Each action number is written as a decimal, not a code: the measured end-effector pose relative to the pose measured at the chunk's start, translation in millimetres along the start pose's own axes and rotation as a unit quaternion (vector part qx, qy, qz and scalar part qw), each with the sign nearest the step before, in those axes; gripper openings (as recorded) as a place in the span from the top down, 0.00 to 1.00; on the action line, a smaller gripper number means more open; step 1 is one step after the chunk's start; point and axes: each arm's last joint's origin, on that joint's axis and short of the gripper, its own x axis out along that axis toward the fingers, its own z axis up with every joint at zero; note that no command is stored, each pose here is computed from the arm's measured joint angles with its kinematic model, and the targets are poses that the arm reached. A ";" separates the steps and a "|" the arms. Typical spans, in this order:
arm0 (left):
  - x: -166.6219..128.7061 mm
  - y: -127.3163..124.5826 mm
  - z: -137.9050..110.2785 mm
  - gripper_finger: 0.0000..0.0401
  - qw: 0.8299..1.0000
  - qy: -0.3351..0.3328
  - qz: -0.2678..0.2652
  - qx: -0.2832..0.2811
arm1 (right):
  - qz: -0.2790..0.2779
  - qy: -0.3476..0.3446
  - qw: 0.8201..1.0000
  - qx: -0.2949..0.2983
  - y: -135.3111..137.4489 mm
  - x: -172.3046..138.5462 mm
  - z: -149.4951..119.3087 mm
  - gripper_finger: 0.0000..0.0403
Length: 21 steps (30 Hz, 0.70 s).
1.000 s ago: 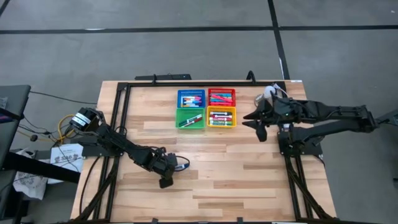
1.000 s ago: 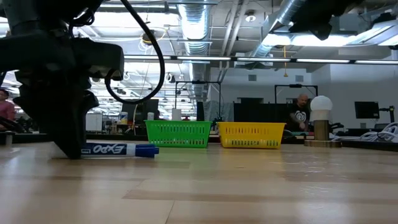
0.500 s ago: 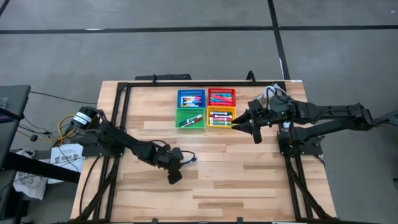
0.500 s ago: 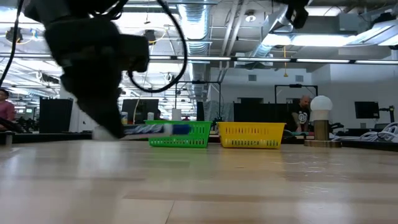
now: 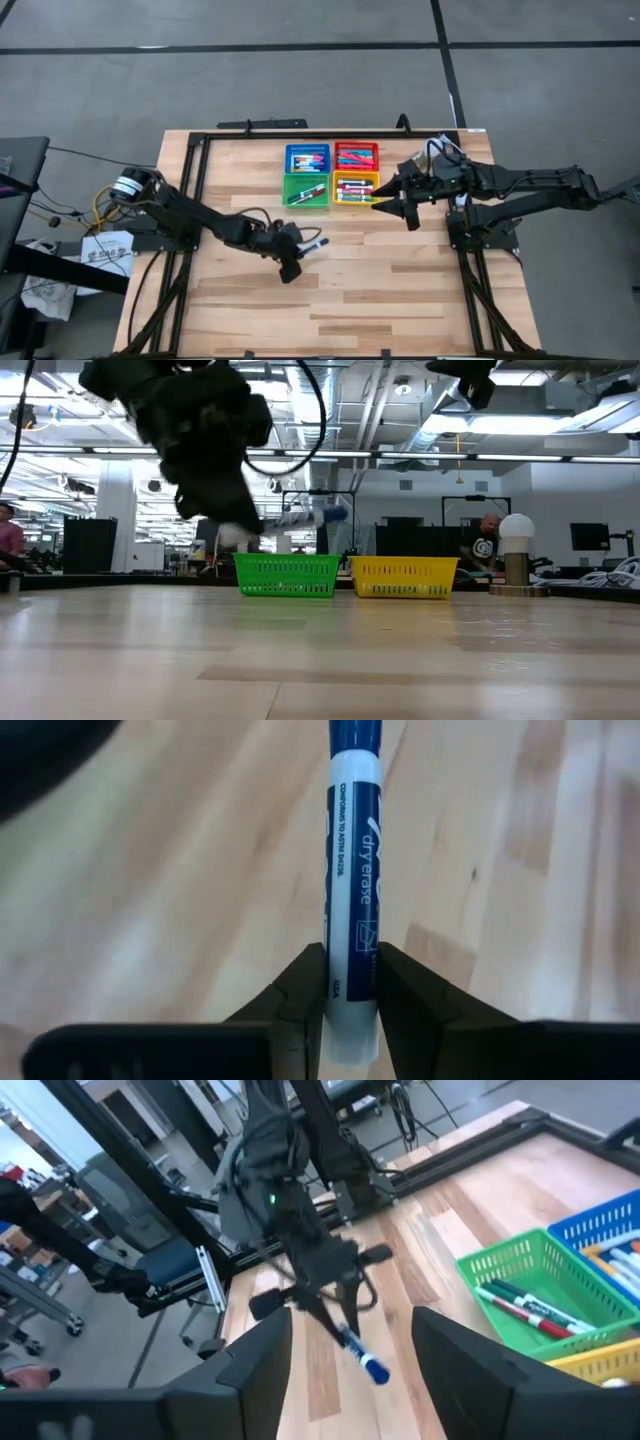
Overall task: Pick & Place Markers
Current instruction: Put the large blue marker into the yellow bin
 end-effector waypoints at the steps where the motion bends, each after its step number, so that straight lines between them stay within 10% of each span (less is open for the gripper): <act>1: -4.5 1.9 4.3 0.81 1.000 -0.010 0.000 0.000 | 0.000 0.002 1.000 0.006 -0.2 1.3 -0.3 0.50; 14: -109.6 19.5 78.6 0.81 0.943 -0.326 -0.053 -0.041 | 0.015 -0.042 0.998 -0.034 0.0 37.8 5.0 0.46; 21: -122.6 20.7 86.5 0.80 0.923 -0.377 -0.062 -0.050 | -0.013 -0.158 0.984 -0.082 -7.0 73.4 17.9 0.46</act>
